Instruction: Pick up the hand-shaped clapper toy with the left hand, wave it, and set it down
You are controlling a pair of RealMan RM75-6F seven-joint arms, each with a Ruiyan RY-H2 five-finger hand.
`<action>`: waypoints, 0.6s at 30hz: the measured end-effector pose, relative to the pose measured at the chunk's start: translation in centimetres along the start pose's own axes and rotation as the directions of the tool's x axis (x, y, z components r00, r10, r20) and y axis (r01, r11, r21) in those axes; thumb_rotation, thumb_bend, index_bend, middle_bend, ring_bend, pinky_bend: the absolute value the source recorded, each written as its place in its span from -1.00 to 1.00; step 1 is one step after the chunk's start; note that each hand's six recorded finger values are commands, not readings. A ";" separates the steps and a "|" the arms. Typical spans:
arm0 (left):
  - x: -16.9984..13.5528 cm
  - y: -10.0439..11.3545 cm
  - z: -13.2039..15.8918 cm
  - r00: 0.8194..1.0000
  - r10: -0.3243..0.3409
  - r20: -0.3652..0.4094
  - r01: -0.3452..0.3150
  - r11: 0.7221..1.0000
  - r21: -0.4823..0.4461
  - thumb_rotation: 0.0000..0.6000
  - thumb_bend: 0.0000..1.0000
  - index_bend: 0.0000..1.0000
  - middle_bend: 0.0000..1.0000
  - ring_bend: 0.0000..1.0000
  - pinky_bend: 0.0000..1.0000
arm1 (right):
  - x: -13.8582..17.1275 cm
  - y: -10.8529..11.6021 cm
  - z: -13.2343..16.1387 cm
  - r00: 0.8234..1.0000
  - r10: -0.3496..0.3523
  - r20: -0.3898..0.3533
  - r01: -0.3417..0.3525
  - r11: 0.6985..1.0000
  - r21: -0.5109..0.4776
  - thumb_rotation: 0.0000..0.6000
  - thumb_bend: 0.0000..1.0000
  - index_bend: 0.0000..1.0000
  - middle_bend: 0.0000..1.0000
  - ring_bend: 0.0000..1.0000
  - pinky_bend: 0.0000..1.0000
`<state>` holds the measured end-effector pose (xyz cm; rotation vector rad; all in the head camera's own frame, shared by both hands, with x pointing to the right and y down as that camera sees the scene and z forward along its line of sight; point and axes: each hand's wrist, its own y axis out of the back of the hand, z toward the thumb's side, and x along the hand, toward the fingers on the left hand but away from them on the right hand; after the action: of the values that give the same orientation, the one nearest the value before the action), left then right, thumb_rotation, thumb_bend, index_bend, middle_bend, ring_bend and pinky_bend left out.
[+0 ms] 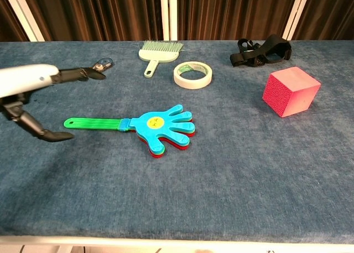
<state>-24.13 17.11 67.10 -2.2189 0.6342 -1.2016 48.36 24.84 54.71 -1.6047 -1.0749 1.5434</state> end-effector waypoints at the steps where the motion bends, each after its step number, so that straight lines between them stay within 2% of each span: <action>1: 0.5 -0.3 0.0 1.000 -0.011 -0.004 0.011 1.000 -0.013 1.00 -0.55 -0.92 -1.00 -1.00 -1.00 | 0.0 0.0 -0.1 1.000 0.002 0.001 -0.002 1.000 -0.001 1.00 -0.58 -1.00 -1.00 -1.00 -1.00; 7: 3.6 -1.4 -0.5 0.999 -0.037 -0.034 0.035 0.998 -0.055 1.00 -0.55 -0.86 -1.00 -1.00 -1.00 | -0.1 -0.1 -0.6 1.000 0.005 0.012 -0.005 1.000 -0.004 1.00 -0.58 -1.00 -1.00 -1.00 -1.00; 18: 5.7 -3.3 -0.9 0.997 -0.054 -0.062 0.052 0.998 -0.044 1.00 -0.54 -0.71 -1.00 -1.00 -1.00 | -0.2 0.2 -1.1 1.000 -0.005 0.011 0.005 1.000 -0.013 1.00 -0.58 -1.00 -1.00 -1.00 -1.00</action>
<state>-21.63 15.83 73.12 -2.2530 0.6345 -1.3009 49.49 24.66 54.73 -1.6022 -1.0964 1.5470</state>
